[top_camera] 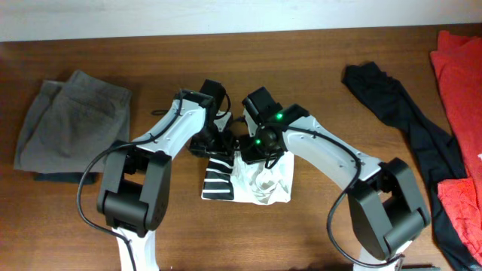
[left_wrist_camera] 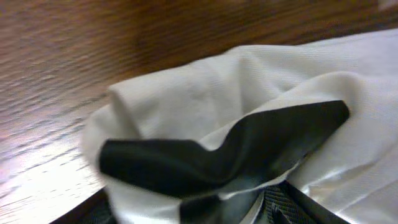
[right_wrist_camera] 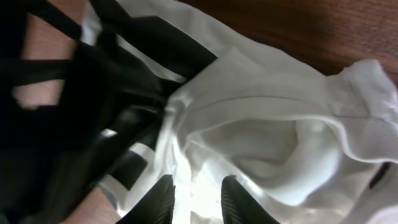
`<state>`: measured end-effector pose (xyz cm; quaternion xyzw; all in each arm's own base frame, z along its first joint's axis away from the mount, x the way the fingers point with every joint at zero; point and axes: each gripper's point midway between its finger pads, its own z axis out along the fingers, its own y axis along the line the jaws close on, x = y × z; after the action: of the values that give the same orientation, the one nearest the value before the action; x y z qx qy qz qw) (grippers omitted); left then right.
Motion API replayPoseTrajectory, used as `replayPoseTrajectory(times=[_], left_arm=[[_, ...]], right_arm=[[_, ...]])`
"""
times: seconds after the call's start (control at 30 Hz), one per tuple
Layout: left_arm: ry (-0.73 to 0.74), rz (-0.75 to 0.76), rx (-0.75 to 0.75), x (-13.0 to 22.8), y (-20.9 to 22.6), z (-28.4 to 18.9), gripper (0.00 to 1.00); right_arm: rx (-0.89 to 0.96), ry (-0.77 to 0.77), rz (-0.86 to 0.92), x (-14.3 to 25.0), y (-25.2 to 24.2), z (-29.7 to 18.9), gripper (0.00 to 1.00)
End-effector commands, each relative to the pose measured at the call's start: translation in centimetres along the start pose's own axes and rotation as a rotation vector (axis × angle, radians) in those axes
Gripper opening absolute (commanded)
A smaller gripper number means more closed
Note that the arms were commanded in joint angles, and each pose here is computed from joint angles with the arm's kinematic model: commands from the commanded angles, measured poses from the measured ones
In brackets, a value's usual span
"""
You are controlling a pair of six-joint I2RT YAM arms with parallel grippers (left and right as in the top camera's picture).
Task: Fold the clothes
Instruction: 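Grasp the folded shirt bundle edges with both grippers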
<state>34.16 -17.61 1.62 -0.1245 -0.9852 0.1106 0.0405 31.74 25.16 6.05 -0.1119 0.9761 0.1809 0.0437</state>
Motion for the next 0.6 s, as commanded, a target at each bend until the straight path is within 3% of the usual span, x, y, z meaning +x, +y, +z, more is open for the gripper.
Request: replayPoseTrajectory(times=[0.0, 0.57], left_arm=[[-0.031, -0.034, -0.025, -0.9, 1.8, -1.2, 0.68], [-0.131, -0.052, 0.024, -1.0, 1.6, -6.2, 0.68]], right_arm=[[-0.005, 0.025, 0.010, 0.3, -0.4, 1.1, 0.30], [-0.130, -0.005, -0.012, -0.8, 1.9, 1.2, 0.30]])
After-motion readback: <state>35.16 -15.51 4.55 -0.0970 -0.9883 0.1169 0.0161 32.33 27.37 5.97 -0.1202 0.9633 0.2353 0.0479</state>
